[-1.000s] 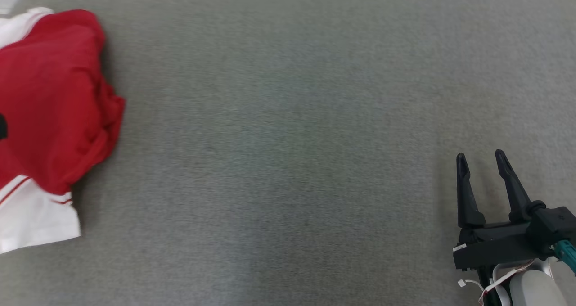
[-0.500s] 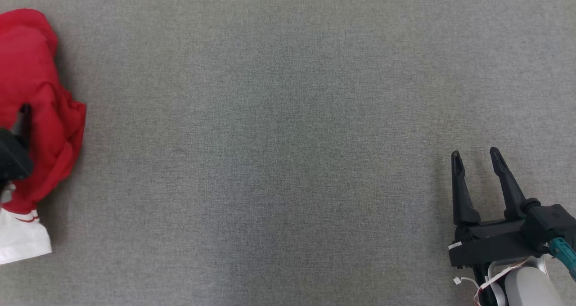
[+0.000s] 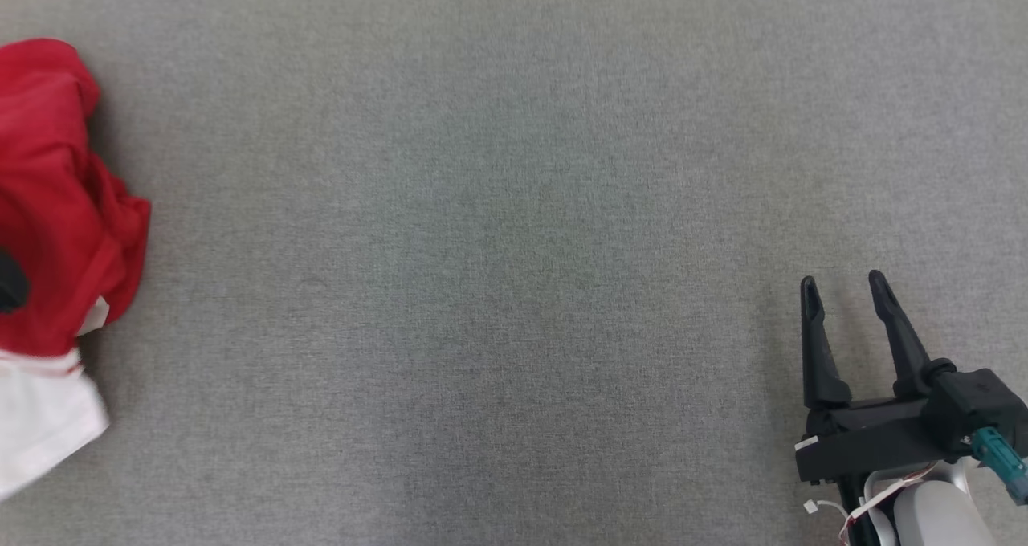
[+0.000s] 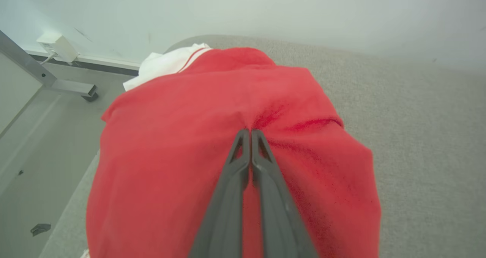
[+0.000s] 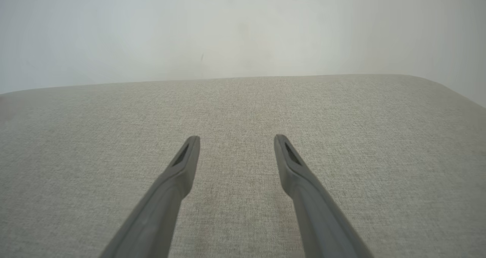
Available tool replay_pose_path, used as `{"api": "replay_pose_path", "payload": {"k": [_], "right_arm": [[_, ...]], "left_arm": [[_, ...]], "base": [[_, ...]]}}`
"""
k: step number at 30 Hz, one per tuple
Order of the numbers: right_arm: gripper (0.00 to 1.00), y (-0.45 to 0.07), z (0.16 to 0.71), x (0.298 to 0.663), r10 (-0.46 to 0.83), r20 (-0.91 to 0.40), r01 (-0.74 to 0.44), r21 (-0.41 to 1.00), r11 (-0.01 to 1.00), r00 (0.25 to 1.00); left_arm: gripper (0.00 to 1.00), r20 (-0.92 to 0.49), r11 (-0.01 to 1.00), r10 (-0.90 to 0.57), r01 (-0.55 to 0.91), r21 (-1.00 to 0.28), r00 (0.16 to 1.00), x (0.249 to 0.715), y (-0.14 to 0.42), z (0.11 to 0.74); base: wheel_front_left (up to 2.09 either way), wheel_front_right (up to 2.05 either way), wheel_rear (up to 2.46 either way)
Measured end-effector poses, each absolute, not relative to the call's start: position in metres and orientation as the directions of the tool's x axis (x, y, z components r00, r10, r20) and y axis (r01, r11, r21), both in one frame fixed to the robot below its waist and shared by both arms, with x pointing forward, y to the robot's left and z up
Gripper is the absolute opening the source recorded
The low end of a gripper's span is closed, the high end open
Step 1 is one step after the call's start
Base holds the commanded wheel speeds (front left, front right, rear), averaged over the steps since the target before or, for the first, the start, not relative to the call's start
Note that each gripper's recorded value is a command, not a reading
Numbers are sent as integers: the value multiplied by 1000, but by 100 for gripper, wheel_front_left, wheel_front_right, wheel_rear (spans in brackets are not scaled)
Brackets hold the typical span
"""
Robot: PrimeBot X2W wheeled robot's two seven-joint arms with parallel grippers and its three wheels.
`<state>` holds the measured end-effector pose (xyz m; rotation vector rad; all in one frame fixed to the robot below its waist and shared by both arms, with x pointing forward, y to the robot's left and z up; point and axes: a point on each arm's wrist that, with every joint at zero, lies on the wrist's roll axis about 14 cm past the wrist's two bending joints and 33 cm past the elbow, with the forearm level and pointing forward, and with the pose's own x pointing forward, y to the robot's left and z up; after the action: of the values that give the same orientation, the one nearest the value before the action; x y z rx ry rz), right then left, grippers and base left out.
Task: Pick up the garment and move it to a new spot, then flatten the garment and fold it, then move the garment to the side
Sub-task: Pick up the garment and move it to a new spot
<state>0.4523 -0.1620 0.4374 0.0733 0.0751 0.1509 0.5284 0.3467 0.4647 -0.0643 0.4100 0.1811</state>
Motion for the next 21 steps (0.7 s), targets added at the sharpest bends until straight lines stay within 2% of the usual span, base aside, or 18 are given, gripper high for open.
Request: {"api": "replay_pose_path", "payload": {"k": [7,9,10,14,16,17,18,21], "right_arm": [[100,-149,449,447,174,-44,-169,104,980,984],[100,-146,454,445,178,-33,-173,108,979,983],[100,-144,459,442,179,-22,-176,114,978,984],[100,-143,473,438,172,13,-173,129,977,985],[100,-145,476,437,166,19,-167,133,977,986],[100,-148,479,434,154,27,-157,139,978,988],[100,-148,479,434,154,27,-157,139,978,988],[100,-157,484,428,126,36,-130,143,981,991]], "left_arm": [[0,-97,985,170,-167,35,981,543,352,557],[0,7,988,149,-150,46,989,546,346,592],[0,104,990,114,-122,71,988,548,336,629],[0,287,994,13,-43,98,958,547,300,704],[0,319,994,-20,-17,111,947,547,287,719],[0,378,991,-85,39,128,922,546,260,747],[0,378,991,-85,39,128,922,546,260,747],[0,427,978,-192,135,160,884,545,214,772]], "base": [[0,0,0],[0,0,0],[0,0,0],[0,0,0],[0,0,0],[0,0,0],[0,0,0],[0,0,0]]}}
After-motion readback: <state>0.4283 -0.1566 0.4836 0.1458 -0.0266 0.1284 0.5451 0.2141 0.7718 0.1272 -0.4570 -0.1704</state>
